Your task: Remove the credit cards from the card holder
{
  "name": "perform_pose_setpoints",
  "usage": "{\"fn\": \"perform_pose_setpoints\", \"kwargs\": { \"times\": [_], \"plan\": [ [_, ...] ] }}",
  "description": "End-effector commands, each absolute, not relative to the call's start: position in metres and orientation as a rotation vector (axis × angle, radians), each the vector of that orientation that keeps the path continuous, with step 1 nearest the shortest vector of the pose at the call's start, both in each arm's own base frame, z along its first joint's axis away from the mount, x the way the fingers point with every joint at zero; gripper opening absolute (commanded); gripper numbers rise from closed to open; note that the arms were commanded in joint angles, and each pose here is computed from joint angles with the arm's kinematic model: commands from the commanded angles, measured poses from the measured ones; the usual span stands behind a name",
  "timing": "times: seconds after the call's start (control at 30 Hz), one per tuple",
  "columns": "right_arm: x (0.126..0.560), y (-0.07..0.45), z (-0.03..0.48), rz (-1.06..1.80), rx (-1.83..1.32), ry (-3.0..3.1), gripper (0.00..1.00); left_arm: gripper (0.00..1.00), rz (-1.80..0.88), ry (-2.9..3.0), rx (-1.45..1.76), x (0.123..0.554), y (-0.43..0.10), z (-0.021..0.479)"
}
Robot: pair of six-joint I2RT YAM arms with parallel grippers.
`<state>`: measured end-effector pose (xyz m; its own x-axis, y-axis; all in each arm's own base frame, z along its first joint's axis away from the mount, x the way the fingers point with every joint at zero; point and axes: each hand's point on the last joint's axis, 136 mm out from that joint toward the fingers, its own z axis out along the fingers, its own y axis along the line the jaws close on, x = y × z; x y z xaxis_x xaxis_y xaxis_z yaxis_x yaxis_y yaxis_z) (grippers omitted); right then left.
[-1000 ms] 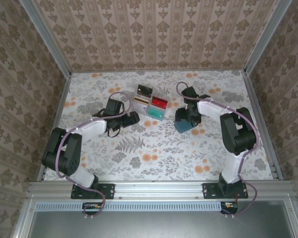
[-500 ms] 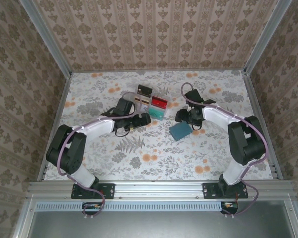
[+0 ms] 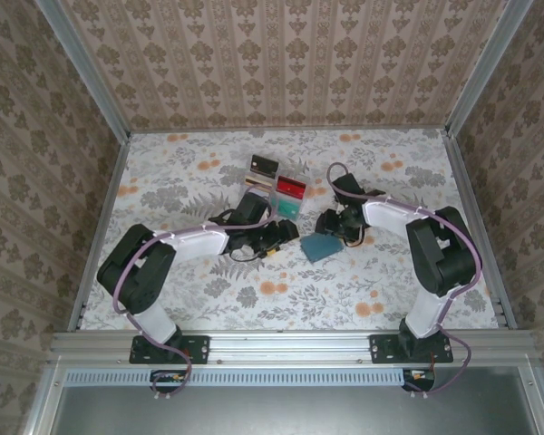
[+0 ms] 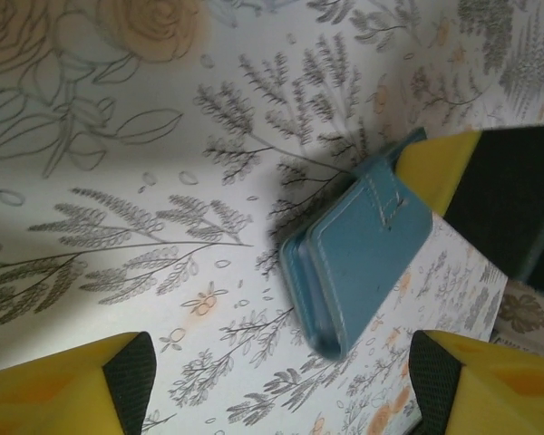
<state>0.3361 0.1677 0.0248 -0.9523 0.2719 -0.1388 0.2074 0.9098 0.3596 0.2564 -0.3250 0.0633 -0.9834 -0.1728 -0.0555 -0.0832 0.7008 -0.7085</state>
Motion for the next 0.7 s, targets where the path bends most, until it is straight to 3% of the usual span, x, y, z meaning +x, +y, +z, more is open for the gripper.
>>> {"fn": "perform_pose_setpoints", "kwargs": {
  "times": [0.0, 0.33, 0.67],
  "plan": [
    [0.325, 0.205, 0.032, 0.777, 0.407, 2.888, 0.6, 0.74, -1.164, 2.841, -0.271, 0.245, -0.324, 0.051],
    [0.317, 0.209, 0.032, 0.795, 0.383, 2.901, 0.59, 0.65, -1.182, 2.918, -0.255, 0.23, -0.332, 0.039],
    [0.302, 0.18, 0.054, 0.609, 0.303, 2.888, 0.63, 0.59, -1.14, 2.953, -0.227, 0.221, -0.327, 0.033]
  ]
}}
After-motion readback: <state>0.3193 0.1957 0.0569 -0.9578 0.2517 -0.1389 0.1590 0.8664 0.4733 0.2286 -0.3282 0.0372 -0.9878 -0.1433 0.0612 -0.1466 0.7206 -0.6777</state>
